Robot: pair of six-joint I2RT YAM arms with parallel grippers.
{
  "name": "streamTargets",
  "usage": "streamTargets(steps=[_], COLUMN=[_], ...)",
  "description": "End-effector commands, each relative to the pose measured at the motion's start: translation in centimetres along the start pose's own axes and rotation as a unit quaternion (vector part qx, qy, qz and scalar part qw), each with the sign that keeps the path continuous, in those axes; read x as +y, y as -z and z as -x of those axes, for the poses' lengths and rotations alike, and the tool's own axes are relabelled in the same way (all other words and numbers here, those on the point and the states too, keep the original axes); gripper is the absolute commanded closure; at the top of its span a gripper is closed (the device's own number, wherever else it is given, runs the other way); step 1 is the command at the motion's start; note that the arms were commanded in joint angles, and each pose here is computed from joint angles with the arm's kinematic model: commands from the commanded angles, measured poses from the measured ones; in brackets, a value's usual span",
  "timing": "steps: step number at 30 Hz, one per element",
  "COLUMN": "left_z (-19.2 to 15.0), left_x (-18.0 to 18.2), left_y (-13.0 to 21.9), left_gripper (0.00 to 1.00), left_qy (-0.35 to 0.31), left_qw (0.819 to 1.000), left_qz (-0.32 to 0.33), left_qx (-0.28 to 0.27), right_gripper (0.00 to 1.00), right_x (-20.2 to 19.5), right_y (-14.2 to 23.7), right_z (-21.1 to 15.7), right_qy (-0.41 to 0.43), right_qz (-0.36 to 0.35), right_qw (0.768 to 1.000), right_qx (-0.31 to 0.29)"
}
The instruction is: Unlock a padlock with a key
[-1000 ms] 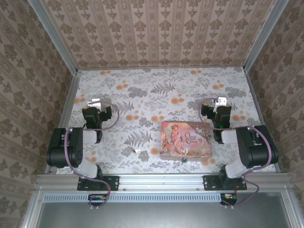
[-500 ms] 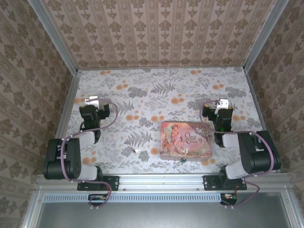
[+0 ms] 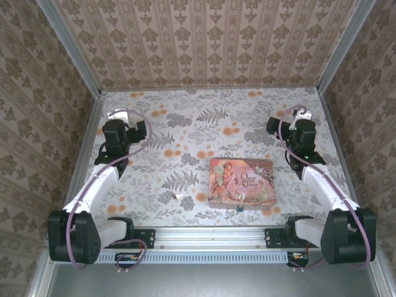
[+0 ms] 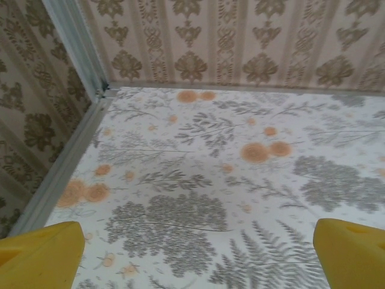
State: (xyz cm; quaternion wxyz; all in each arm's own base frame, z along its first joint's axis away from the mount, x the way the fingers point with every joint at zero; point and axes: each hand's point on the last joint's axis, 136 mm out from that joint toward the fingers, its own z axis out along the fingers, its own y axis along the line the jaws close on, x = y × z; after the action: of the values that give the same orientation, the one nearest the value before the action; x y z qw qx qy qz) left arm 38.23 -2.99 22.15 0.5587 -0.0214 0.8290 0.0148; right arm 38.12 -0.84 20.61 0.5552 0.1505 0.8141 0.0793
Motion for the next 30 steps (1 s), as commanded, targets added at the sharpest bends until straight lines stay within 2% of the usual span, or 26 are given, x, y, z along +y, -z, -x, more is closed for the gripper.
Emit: streamTargets(steps=[1,6,14,23,30], left_z=[-2.0,-4.1,-7.6,-11.1,-13.5], left_x=[-1.9,-6.7,-14.7,-21.2,-25.4], left_y=[1.8,3.3,6.0,9.5,11.6], left_gripper=[0.00,0.00,0.00,0.00,0.00], left_qy=[0.054,0.075,0.052,0.056,0.045], left_qw=[0.994,0.978,0.955,0.926,0.906], left_qz=[-0.030,-0.093,-0.172,-0.244,-0.278], left_qx=[0.085,0.169,0.236,0.282,0.316], right_gripper=[0.05,0.13,0.18,0.19,0.20], right_x=[1.1,1.4,-0.2,-2.1,-1.4], right_y=[3.0,7.2,9.8,11.6,12.0], right_z=[-4.7,-7.9,-14.4,-17.2,-18.3], right_qy=[-0.076,-0.128,-0.148,-0.135,-0.157], right_qz=[0.031,0.035,-0.003,-0.046,-0.023], right_qw=[0.989,0.971,0.939,0.926,0.921], right_qx=[0.123,0.197,0.310,0.349,0.356])
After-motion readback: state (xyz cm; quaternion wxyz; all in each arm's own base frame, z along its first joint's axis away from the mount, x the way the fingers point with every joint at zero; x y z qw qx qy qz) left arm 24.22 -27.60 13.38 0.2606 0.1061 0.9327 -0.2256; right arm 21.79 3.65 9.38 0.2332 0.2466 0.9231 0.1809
